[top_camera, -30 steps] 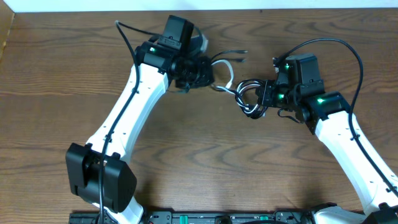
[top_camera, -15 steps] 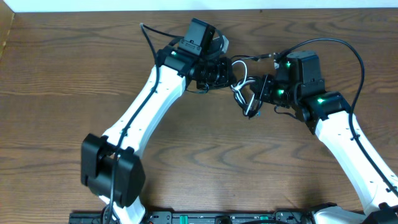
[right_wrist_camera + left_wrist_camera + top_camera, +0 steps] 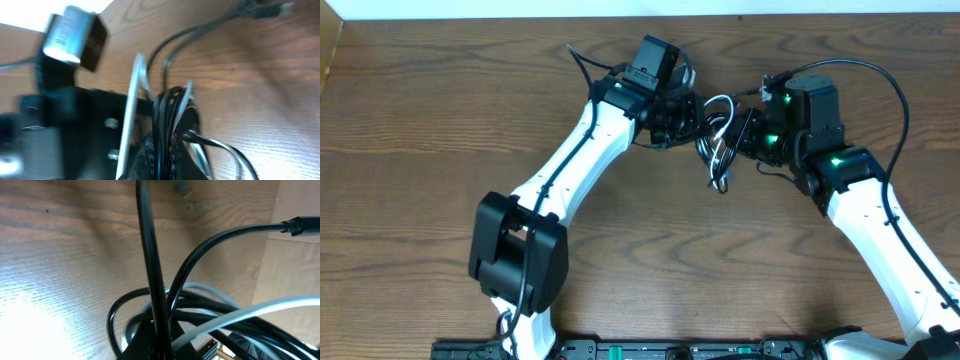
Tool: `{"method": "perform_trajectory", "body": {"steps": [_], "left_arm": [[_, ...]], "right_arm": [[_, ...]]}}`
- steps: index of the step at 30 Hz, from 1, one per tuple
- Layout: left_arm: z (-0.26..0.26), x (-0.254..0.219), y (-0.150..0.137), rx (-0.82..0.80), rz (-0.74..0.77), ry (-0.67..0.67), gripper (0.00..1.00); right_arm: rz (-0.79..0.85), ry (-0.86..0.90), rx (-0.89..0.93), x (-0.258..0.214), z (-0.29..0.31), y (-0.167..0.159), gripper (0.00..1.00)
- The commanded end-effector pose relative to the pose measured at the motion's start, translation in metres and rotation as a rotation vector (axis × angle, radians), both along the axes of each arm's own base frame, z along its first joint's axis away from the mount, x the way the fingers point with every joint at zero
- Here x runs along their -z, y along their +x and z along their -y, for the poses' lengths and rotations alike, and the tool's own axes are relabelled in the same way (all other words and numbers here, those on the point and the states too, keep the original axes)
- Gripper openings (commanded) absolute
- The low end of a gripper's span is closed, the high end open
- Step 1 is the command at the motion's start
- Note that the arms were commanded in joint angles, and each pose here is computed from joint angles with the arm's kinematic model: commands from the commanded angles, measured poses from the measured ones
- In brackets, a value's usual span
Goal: Untangle cables
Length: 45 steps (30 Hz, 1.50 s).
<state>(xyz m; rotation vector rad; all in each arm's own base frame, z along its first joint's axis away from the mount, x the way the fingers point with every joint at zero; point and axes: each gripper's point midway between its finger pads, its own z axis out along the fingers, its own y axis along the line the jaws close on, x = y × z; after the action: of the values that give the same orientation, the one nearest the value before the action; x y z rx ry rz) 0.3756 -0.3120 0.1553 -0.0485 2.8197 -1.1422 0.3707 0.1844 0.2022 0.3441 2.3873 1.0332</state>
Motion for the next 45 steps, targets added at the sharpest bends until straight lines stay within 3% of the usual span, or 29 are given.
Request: {"method": "perform_trajectory", "body": {"steps": [1, 4, 5, 7, 15, 22, 31, 45], "left_arm": [[0.017, 0.021, -0.016, 0.078, -0.029, 0.014, 0.16], [0.023, 0.023, -0.024, 0.176, 0.039, 0.026, 0.52], [0.023, 0.024, -0.024, 0.196, 0.056, 0.031, 0.72], [0.020, 0.025, -0.024, 0.205, 0.066, 0.044, 0.82], [-0.035, 0.031, -0.007, 0.164, 0.114, 0.214, 0.86], [-0.078, 0.020, -0.005, 0.234, 0.167, 0.261, 0.86], [-0.079, 0.025, -0.031, 0.418, 0.181, 0.283, 0.85], [-0.066, -0.004, -0.032, 0.438, 0.267, 0.189, 0.85]], "right_arm": [[0.007, 0.061, -0.007, -0.013, -0.006, 0.002, 0.01], [0.005, 0.070, 0.000, -0.014, -0.007, 0.003, 0.01], [0.005, 0.070, 0.000, -0.014, -0.007, 0.003, 0.01], [0.003, 0.069, 0.002, -0.013, -0.006, 0.003, 0.01], [-0.042, 0.025, 0.059, -0.001, 0.010, 0.003, 0.01], [-0.065, -0.014, 0.110, 0.008, 0.023, 0.005, 0.01], [-0.094, -0.050, 0.154, 0.016, 0.032, 0.004, 0.01], [-0.439, 0.090, 0.551, 0.047, 0.055, -0.010, 0.02]]}}
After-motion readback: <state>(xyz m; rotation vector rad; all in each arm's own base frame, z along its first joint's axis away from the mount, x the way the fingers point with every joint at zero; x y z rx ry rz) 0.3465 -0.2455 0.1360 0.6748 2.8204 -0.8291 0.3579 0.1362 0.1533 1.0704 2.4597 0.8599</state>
